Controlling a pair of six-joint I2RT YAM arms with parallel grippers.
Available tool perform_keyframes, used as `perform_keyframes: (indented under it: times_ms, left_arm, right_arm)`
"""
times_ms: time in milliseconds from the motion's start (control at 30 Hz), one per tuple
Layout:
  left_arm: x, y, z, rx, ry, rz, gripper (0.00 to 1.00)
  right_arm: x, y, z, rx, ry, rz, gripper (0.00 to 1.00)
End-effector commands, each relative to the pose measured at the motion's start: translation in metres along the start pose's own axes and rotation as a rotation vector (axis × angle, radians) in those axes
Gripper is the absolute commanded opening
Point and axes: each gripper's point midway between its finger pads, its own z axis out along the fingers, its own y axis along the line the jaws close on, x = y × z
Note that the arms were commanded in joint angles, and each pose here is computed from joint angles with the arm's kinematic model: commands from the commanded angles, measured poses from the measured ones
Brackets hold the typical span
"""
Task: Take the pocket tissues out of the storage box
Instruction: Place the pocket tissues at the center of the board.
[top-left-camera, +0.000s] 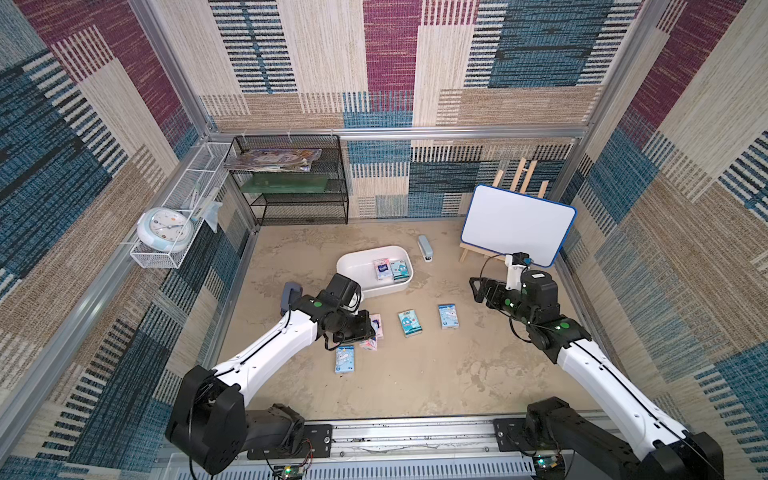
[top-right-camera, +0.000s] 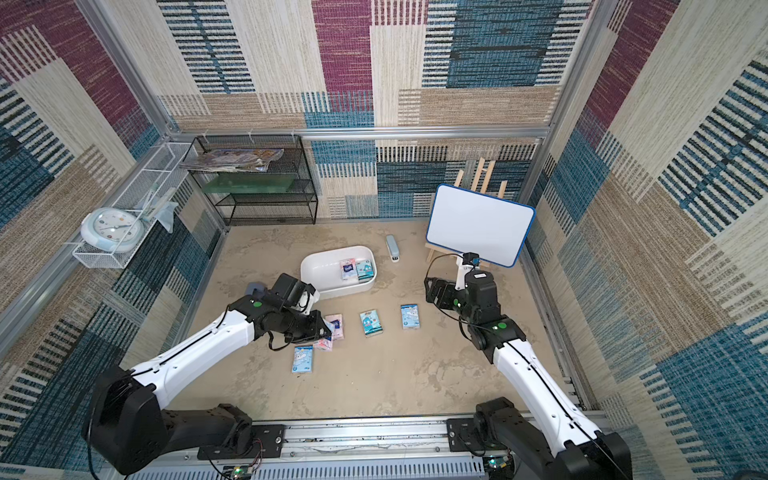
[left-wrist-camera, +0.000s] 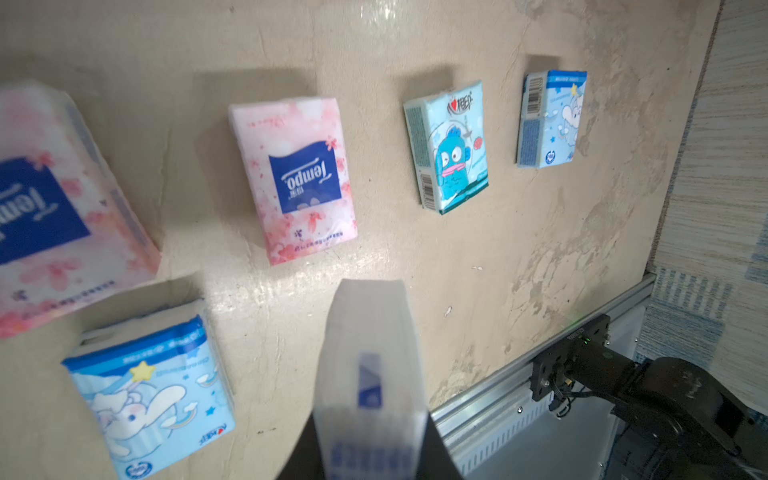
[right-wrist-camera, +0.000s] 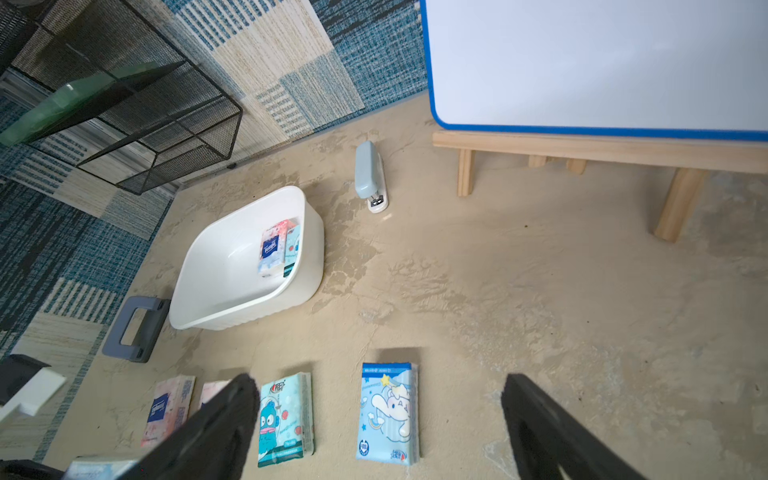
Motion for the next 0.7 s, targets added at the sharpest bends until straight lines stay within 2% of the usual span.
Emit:
perform_keyframes:
  times_ms: [0, 333, 667]
  left_arm:
    - [0.007, -0.008, 0.006, 0.049, -0.002, -0.017, 0.18]
    - [0.030, 0.005, 0.041, 0.098, 0.010, -0.103, 0.18]
    - [0.028, 0.011, 0.059, 0.070, 0.015, -0.107, 0.20]
  right_arm:
    - [0.001, 0.010, 0.001, -0.060, 0.009, 0.015, 0.96]
    - [0.008, 0.010, 0.001, -0.066, 0.026, 0.017, 0.96]
    - [0.009, 0.007, 0.001, -0.055, 0.024, 0.011, 0.96]
